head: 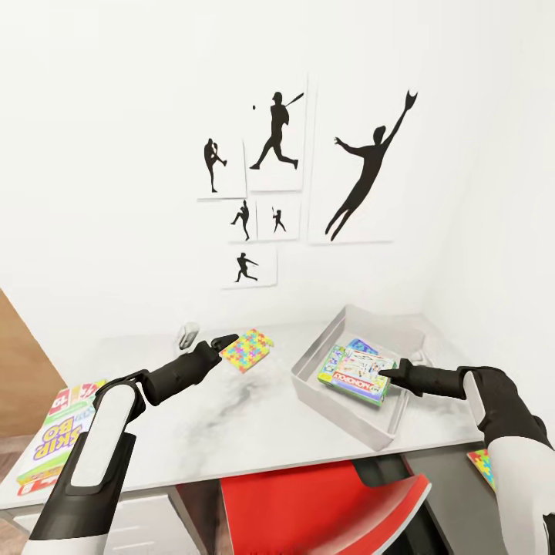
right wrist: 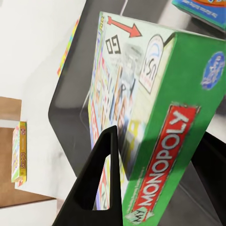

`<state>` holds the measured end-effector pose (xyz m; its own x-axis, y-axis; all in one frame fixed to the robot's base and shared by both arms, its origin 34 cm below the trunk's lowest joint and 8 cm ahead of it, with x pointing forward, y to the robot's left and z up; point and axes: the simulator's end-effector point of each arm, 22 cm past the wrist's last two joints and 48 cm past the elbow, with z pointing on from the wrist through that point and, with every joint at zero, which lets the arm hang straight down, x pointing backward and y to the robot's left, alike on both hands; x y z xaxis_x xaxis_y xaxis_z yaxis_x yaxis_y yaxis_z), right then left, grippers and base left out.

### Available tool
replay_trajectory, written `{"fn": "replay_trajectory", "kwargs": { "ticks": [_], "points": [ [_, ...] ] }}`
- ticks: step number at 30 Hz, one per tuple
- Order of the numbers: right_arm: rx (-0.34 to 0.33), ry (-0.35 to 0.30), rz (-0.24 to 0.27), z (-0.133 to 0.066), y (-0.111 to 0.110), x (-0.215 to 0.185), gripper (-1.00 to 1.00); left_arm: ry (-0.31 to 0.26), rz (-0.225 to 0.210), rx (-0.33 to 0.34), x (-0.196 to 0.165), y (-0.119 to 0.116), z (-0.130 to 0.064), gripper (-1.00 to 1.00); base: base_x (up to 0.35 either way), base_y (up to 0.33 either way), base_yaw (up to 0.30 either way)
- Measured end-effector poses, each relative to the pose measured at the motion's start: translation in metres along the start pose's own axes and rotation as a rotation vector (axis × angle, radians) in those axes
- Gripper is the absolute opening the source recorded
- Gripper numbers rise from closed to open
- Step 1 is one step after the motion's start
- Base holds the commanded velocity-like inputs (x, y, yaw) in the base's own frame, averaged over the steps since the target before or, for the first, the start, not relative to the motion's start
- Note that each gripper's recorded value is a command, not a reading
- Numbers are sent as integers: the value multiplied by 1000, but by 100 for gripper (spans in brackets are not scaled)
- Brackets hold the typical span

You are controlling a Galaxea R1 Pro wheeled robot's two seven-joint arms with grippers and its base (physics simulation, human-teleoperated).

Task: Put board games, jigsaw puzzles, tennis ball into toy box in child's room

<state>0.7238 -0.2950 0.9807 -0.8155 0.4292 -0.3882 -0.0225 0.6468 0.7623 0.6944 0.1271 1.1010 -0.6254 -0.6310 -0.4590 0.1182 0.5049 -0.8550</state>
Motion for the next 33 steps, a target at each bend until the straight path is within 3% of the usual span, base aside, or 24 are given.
{"fn": "replay_trajectory", "kwargs": {
  "ticks": [9, 20, 33],
  "points": [
    [3, -1, 0, 0, 0, -1, -100, 1, -1, 0, 1, 0, 1, 100, 0, 0, 0],
    [72, -32, -12, -3, -7, -20, -100, 2, -2, 1, 1, 0, 1, 100, 0, 0, 0],
    [76, -43, -7, -2, -5, -24, -100, 1, -1, 0, 1, 0, 0, 100, 0, 0, 0]
  ]
}}
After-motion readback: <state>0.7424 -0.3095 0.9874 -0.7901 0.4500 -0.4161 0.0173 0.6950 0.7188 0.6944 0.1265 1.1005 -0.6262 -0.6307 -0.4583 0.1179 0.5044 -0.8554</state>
